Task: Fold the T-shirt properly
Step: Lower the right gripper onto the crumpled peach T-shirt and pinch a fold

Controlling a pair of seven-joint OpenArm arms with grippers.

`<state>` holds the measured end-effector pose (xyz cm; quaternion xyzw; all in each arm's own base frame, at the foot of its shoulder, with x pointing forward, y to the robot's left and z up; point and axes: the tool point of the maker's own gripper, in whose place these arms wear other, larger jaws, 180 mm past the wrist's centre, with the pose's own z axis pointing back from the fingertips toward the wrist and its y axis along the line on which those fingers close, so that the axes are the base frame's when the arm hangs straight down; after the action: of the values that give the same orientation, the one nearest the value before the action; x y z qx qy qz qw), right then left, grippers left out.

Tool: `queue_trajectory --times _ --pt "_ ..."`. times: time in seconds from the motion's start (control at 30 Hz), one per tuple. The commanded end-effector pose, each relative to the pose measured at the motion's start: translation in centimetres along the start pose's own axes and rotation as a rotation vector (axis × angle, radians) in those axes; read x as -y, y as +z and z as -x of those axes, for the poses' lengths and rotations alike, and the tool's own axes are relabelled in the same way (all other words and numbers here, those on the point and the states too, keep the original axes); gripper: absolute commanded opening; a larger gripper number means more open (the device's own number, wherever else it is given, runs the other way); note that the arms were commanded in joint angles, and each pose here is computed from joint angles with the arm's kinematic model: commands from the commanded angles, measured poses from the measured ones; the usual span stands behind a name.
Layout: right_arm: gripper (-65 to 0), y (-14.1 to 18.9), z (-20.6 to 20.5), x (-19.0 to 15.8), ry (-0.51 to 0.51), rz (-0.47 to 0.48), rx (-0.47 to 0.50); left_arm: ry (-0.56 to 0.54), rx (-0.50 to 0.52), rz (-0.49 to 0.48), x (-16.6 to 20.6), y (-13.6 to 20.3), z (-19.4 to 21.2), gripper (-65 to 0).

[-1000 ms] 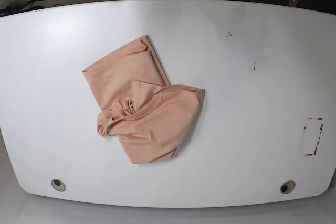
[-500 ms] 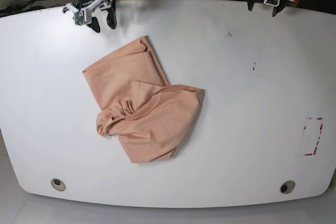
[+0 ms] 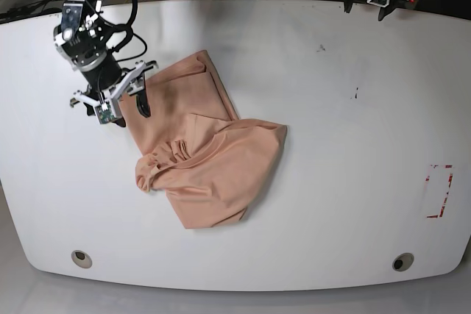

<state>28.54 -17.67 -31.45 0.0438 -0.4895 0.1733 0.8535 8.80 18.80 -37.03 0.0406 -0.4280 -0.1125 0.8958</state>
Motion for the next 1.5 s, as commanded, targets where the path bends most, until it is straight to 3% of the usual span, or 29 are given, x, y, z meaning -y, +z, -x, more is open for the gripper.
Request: queue_trajectory --times 0.0,0.33,0.57,0.83,1.3,1.47 --pt "-33.1 -0.8 -2.3 1.2 0.068 -0.003 0.032 -0.008 0.023 -0.004 -0.2 0.4 -0.6 -25.8" --pt "-33.1 -6.3 -5.5 2.5 0.298 -0.050 -0.035 -0.009 0.061 -0.013 -0.5 -0.6 -1.7 -26.0" --pt "-33.1 -9.7 -6.7 4.0 0.440 0.001 -0.122 -0.009 0.063 -0.013 -0.5 -0.6 -1.8 -26.1" --pt "-33.1 -13.3 -7.5 4.3 0.540 -0.015 -0.177 -0.009 0.064 -0.014 -0.5 -0.7 -1.8 -26.1" --pt "-33.1 -13.5 -5.3 3.1 0.752 -0.051 -0.275 -0.013 0.123 -0.029 -1.1 -2.0 -3.7 -26.1" --pt "-33.1 -13.2 -4.1 3.2 0.763 -0.058 -0.299 -0.010 0.106 -0.030 -1.1 -2.3 -2.9 -26.1"
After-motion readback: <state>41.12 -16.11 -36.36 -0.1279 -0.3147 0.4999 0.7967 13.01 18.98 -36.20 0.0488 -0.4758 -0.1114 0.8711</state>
